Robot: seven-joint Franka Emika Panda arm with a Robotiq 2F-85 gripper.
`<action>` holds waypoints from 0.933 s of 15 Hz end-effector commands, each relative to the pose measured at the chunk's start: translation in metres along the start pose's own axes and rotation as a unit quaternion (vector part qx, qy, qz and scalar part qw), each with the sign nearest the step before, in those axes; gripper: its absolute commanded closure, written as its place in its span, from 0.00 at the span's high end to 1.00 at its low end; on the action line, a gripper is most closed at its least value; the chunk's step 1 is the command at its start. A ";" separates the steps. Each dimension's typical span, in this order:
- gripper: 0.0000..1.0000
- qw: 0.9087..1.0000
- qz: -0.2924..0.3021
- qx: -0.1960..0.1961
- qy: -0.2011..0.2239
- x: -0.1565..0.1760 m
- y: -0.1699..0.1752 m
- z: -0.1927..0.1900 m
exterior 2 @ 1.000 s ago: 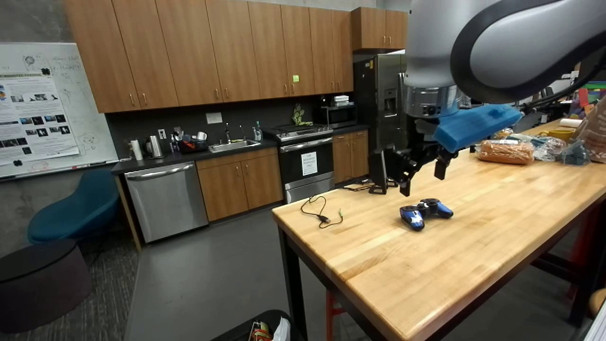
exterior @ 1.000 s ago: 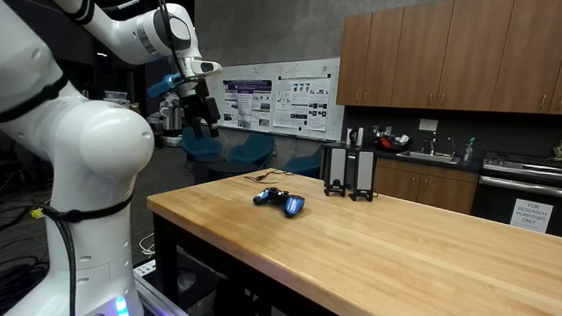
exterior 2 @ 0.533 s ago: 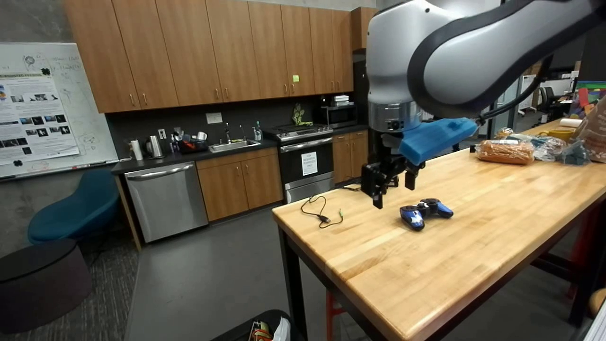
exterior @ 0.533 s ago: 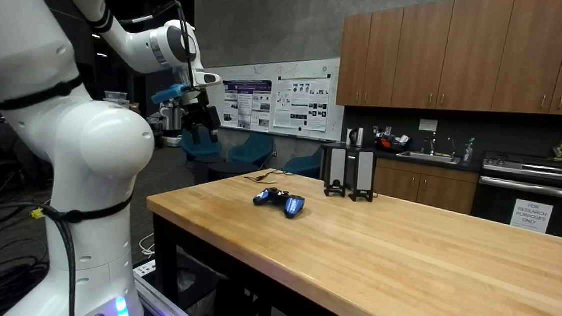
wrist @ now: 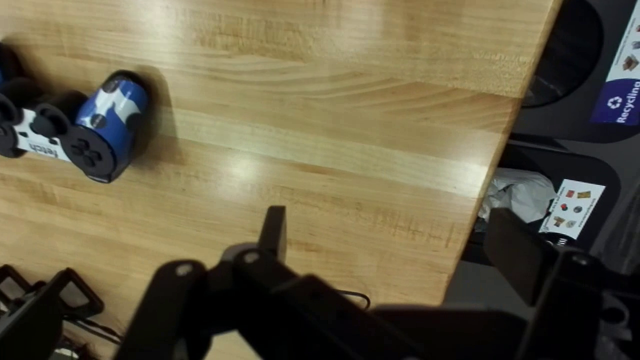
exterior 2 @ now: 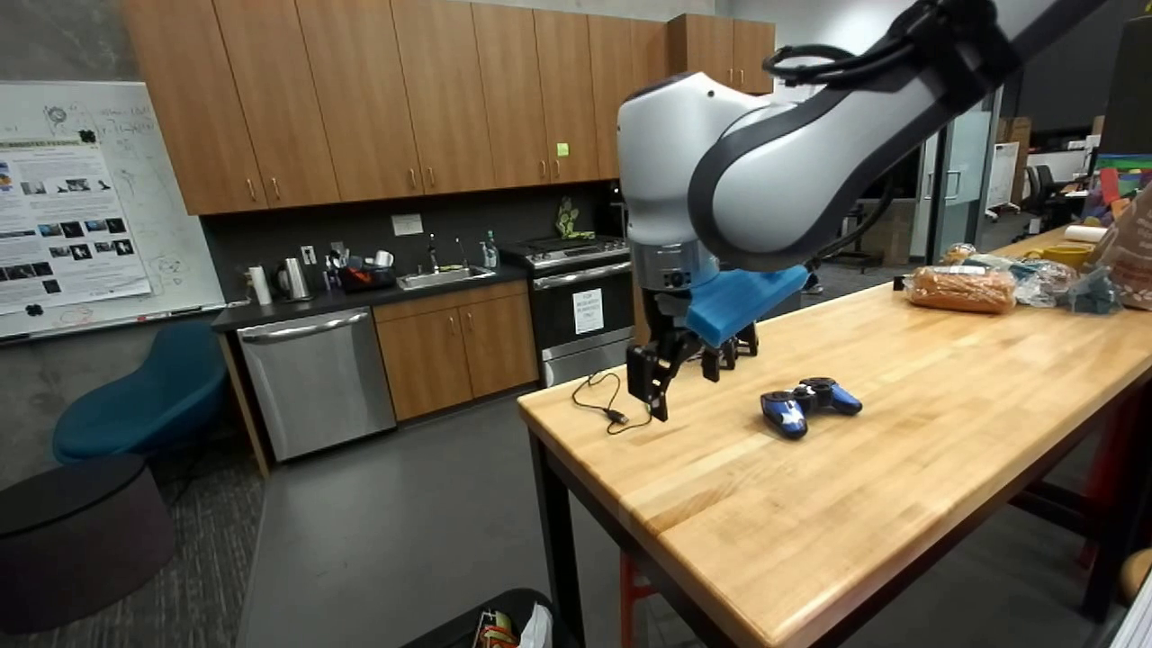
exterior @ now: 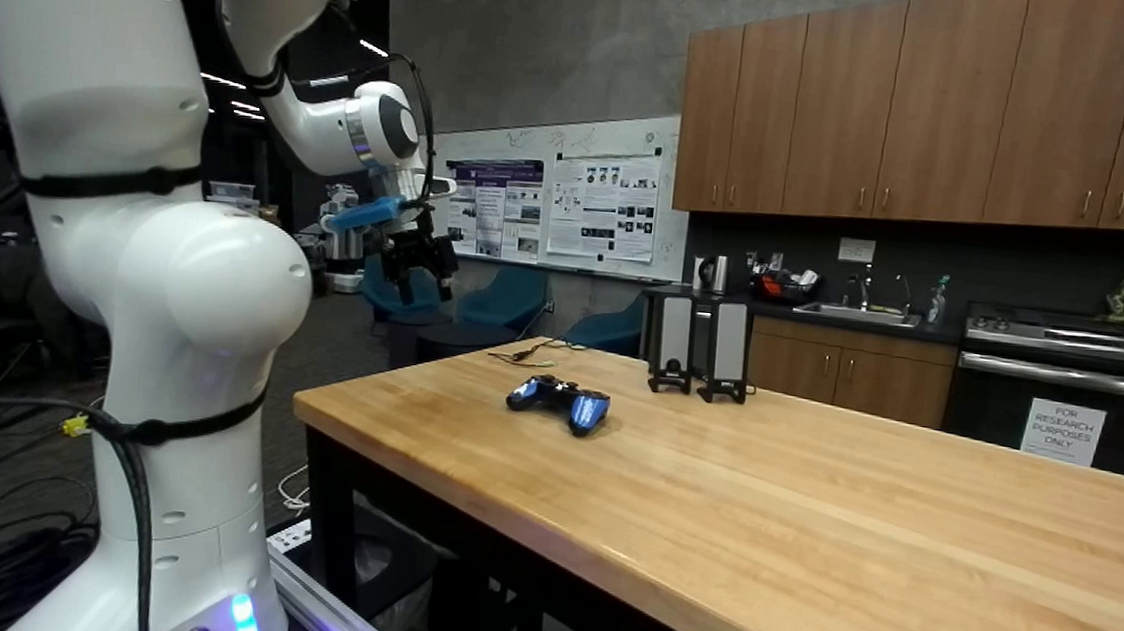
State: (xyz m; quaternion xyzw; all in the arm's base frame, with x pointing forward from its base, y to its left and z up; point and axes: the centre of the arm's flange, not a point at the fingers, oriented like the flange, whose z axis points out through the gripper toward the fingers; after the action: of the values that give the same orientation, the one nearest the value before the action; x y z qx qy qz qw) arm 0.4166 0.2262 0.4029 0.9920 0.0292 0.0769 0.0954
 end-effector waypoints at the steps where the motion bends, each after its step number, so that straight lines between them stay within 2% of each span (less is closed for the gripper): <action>1: 1.00 1.000 -0.011 0.018 0.020 0.023 -0.014 0.010; 5: 1.00 0.999 -0.010 0.024 0.024 0.036 -0.016 0.021; 10: 1.00 1.000 -0.012 0.011 0.023 0.051 -0.008 0.028; 14: 1.00 1.000 -0.016 0.015 0.019 0.044 -0.003 0.030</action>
State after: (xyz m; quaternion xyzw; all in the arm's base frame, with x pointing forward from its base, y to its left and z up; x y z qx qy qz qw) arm 0.4644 0.2272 0.3799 0.9912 0.0479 0.0933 0.0808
